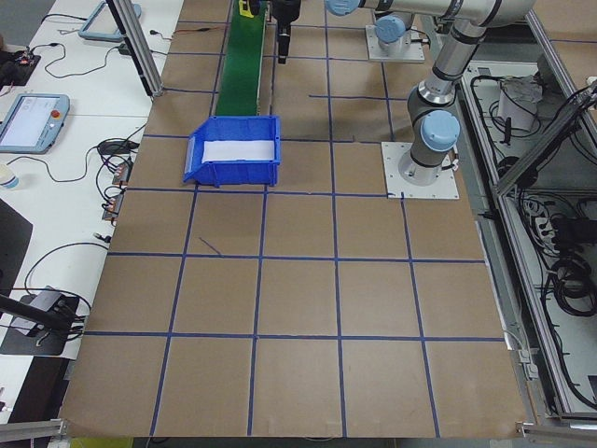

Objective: Move block left to right into plate

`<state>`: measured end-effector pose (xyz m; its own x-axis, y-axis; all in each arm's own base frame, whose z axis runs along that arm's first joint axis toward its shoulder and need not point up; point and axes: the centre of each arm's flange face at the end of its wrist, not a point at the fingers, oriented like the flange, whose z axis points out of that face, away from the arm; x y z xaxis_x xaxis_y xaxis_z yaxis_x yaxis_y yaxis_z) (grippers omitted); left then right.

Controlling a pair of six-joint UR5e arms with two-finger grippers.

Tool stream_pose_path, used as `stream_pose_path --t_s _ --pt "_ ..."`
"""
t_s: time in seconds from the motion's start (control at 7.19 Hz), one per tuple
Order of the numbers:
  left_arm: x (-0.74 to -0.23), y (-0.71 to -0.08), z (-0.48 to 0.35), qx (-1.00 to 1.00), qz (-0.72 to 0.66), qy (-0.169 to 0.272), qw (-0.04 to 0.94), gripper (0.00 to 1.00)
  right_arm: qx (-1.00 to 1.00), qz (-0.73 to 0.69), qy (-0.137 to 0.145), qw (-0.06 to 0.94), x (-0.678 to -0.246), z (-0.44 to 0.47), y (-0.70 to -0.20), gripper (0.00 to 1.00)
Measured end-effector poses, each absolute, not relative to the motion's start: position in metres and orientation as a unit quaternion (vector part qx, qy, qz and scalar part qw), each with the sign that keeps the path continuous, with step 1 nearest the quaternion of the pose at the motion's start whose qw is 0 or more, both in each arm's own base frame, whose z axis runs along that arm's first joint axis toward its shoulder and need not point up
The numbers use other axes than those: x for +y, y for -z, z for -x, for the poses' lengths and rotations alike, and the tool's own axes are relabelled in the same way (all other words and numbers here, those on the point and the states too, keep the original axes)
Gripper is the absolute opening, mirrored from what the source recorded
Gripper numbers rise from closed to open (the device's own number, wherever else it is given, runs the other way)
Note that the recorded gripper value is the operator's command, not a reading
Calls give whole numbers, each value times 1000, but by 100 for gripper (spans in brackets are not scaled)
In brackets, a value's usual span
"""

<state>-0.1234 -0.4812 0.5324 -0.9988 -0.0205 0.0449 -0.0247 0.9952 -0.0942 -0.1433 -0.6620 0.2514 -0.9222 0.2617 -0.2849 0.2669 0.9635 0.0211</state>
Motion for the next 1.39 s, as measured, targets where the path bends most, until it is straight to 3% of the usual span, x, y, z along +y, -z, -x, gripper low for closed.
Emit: stream_pose_path --t_s 0.42,0.7,0.97,1.11,1.39 --pt "-481 -532 123 -999 -11 -47 22 100 996 -86 -4 40 -636 159 -290 34" --pt "-481 -532 123 -999 -12 -47 21 100 999 -21 -27 -1 -584 218 -309 35" --pt "-481 -532 123 -999 -11 -47 22 100 999 -3 -44 15 -492 324 -302 34" --pt "-481 -532 123 -999 -12 -47 22 100 997 -17 -56 41 -426 380 -280 34" --pt "-481 -532 123 -999 -12 -46 22 100 994 -68 -52 68 -313 439 -243 34"
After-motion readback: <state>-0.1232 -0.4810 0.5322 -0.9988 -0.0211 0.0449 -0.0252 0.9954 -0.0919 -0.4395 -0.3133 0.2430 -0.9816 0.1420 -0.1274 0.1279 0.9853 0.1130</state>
